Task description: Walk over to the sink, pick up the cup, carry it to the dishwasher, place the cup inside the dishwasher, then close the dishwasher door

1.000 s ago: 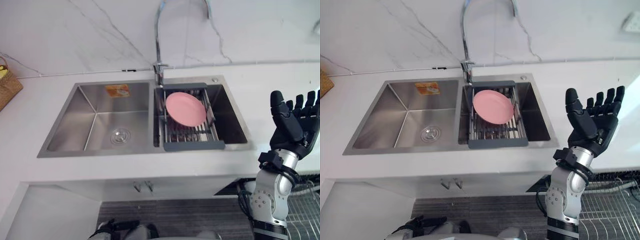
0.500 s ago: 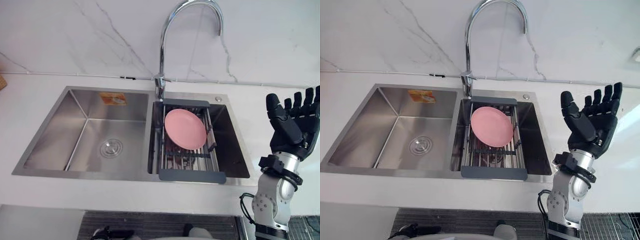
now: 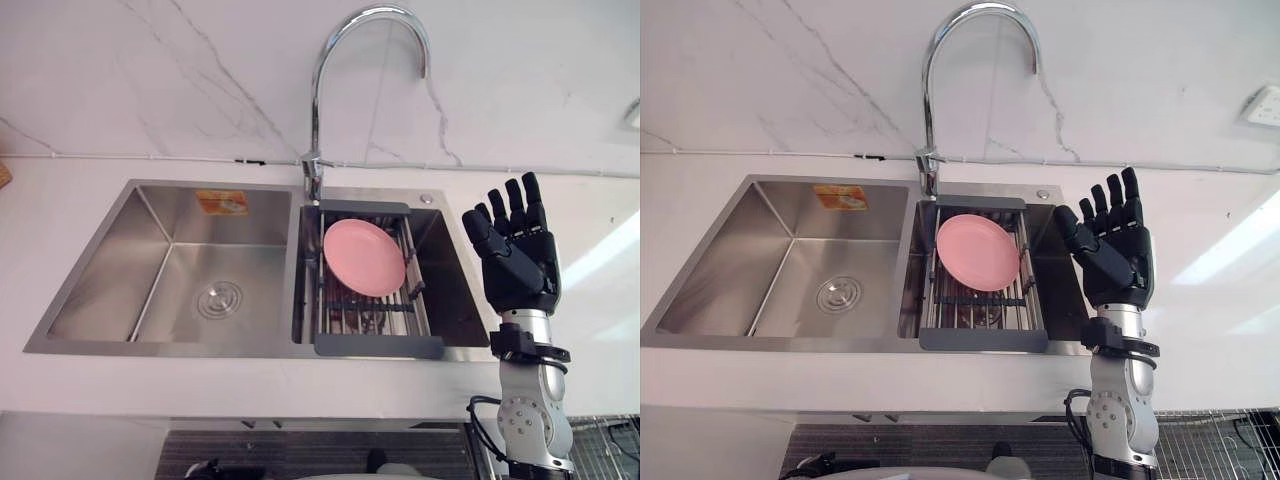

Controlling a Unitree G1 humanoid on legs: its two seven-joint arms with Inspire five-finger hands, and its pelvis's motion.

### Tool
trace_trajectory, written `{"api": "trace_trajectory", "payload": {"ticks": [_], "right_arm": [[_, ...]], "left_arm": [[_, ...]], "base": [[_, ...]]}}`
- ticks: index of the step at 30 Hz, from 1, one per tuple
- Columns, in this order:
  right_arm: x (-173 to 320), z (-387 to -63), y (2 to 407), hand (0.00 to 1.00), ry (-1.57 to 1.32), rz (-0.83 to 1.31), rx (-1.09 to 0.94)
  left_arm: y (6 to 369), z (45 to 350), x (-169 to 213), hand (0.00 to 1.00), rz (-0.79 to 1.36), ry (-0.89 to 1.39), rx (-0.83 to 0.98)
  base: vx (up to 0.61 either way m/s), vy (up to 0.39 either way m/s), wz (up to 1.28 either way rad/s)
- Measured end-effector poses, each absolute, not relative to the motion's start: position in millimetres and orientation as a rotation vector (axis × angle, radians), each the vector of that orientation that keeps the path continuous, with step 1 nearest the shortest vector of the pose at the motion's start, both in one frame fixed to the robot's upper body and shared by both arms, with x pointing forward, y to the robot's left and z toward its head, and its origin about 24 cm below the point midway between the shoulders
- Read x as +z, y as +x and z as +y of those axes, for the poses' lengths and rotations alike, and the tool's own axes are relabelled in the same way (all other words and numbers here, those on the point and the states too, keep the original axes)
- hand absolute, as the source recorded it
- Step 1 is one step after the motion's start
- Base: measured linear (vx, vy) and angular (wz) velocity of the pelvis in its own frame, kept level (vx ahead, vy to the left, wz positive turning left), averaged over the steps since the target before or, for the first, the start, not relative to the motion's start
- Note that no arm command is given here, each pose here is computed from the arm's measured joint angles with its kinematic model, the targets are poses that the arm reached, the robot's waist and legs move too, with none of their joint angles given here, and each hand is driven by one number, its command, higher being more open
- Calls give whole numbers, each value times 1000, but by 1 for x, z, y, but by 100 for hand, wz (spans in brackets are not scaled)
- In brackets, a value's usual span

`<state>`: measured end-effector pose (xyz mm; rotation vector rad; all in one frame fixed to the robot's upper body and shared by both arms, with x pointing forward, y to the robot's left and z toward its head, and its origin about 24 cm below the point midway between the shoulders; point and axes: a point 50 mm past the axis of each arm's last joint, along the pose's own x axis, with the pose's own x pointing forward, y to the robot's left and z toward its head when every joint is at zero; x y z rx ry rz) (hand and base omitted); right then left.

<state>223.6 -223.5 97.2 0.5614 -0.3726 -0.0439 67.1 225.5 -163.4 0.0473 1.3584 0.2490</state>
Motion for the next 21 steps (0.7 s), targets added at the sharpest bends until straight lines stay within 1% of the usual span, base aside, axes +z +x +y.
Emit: {"api": "trace_trajectory", "payload": {"ticks": [4, 7, 8, 9, 12, 18, 21], "right_arm": [[94, -220, 227, 100, 521, -304, -11], [89, -223, 231, 100, 360, -220, 13], [88, -223, 231, 100, 344, -211, 16], [81, -225, 232, 100, 264, -153, 48], [74, -227, 231, 100, 120, -85, 103], [74, -221, 234, 100, -171, -18, 258], [73, -217, 235, 100, -220, -1, 299]], "left_arm": [[62, 225, -164, 100, 1327, -56, 296], [56, 224, -165, 100, 1307, -125, 322], [55, 224, -165, 100, 1305, -128, 323], [55, 224, -165, 100, 1300, -131, 321], [54, 224, -165, 100, 1304, -134, 311], [54, 224, -165, 100, 1309, -123, 295], [55, 224, -165, 100, 1312, -113, 281]], "base": [[-32, -34, 6], [-42, -25, -7], [-30, -14, -23], [-33, -12, -23], [-56, -11, -17], [-96, -35, -2], [-117, -56, 1]]}}
